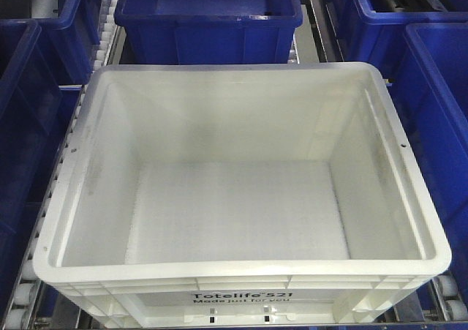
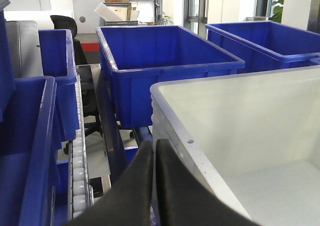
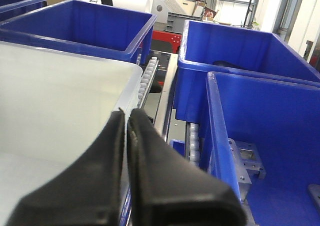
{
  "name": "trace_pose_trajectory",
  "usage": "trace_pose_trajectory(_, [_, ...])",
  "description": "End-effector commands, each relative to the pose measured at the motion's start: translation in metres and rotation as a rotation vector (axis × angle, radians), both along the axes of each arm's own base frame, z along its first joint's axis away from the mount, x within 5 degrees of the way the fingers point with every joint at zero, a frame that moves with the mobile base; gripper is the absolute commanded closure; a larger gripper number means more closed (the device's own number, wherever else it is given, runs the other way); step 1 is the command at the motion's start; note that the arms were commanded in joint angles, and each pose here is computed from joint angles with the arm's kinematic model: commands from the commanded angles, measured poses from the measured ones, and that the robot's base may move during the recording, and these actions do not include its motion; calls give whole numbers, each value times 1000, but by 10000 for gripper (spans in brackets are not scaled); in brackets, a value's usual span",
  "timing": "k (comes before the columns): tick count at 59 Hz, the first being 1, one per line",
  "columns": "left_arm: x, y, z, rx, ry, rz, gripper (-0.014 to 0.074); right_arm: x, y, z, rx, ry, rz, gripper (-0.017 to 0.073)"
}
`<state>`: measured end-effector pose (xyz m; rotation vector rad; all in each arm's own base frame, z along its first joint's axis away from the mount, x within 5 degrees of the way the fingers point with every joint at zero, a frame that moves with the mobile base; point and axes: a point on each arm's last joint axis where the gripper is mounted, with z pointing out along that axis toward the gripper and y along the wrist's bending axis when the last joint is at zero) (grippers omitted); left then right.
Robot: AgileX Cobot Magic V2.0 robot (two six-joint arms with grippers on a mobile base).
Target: Move bin from left to right shelf
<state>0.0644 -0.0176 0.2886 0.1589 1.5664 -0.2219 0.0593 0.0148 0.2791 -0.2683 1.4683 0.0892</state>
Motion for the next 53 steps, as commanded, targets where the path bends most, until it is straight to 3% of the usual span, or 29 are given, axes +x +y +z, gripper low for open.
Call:
trace_pose_trajectory(1, [0,2,13,-31,-70,16,601,-1,-1,15,6,-84,-13,567])
trace_pose_trajectory(22, [0,2,13,-30,-69,15,601,-1,-1,15,5,-85,-13,567])
trace_pose_trajectory(29, [1,3,14,40,-87,33,601,-1,-1,15,5,-85,-13,567])
trace_pose_trajectory(43, [1,4,13,43,-85,49,601,-1,-1,14,3,-74,-12,567])
trace_pose_trajectory(53, [1,4,10,84,-67,46,600,-1,-1,14,3,-74,-12,567])
